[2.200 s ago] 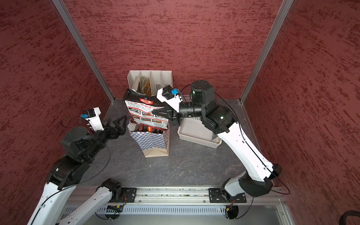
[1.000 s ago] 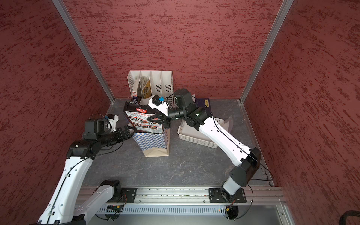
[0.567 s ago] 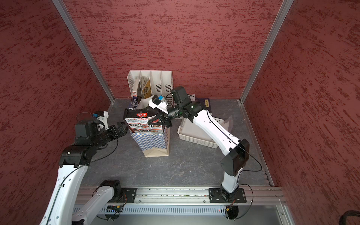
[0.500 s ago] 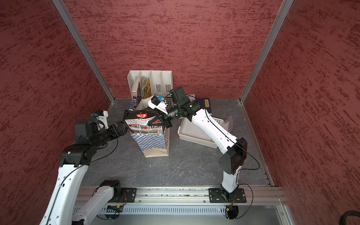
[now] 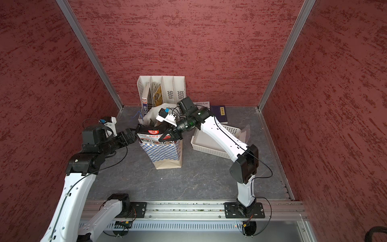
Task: Place the condiment packets inside the bag
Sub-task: Place the condiment packet in the paper bag, then pick up the condiment packet from the storage box.
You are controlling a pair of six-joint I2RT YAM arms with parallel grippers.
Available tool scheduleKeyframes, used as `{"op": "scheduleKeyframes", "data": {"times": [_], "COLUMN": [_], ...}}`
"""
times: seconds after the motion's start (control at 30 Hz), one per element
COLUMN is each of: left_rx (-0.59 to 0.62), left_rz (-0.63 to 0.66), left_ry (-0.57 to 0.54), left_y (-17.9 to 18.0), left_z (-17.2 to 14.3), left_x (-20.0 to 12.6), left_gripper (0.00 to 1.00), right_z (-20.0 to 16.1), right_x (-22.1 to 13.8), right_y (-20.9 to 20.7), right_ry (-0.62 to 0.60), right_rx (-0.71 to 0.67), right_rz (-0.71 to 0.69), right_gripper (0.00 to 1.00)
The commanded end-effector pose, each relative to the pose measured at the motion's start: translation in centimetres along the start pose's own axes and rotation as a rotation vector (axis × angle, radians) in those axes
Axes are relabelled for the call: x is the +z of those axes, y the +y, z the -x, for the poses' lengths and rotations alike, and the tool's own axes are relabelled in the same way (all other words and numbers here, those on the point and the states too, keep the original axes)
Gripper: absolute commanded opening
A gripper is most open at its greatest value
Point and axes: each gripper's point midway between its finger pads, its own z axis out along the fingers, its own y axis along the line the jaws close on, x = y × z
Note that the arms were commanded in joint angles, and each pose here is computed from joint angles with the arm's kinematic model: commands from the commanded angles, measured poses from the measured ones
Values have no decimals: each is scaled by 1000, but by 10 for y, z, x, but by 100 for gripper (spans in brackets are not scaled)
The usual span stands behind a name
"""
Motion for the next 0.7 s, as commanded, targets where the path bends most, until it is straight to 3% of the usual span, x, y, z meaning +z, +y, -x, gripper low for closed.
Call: {"op": "scheduleKeyframes", "data": {"times": [0.0,0.07,0.17,0.27,0.33,0.43,0.5,0.6,0.67], "left_rx": [19,15,12,17,17,18,23,26,17], "left_rz": [-12,-19,-27,-26,-26,-27,-36,-50,-65], "left_ry": [-56,-57,-58,-60,-62,-67,-72,-68,-55], "left_y": [-4,-5,-6,-6,-6,-6,-8,-11,-13], "left_z": [14,14,15,16,17,18,20,23,22], "left_x": [-6,-5,-3,-4,-4,-5,-4,-1,4], "left_gripper": [100,100,100,100,100,100,100,100,100], "right_z": [22,26,33,34,32,36,47,58,39], "right_x": [-12,-16,-22,-23,-26,-36,-52,-102,-156], "right_y": [7,4,4,10,12,20,24,21,0], "right_ry": [-33,-43,-68,-64,-47,-56,-114,-243,-317], "right_rx": [-71,-86,-98,-108,-102,-108,-104,-51,131], "right_rz": [-105,-154,-201,-192,-203,-250,-358,-649,-929], "right_gripper": [37,35,3,0,36,49,56,77,84]}}
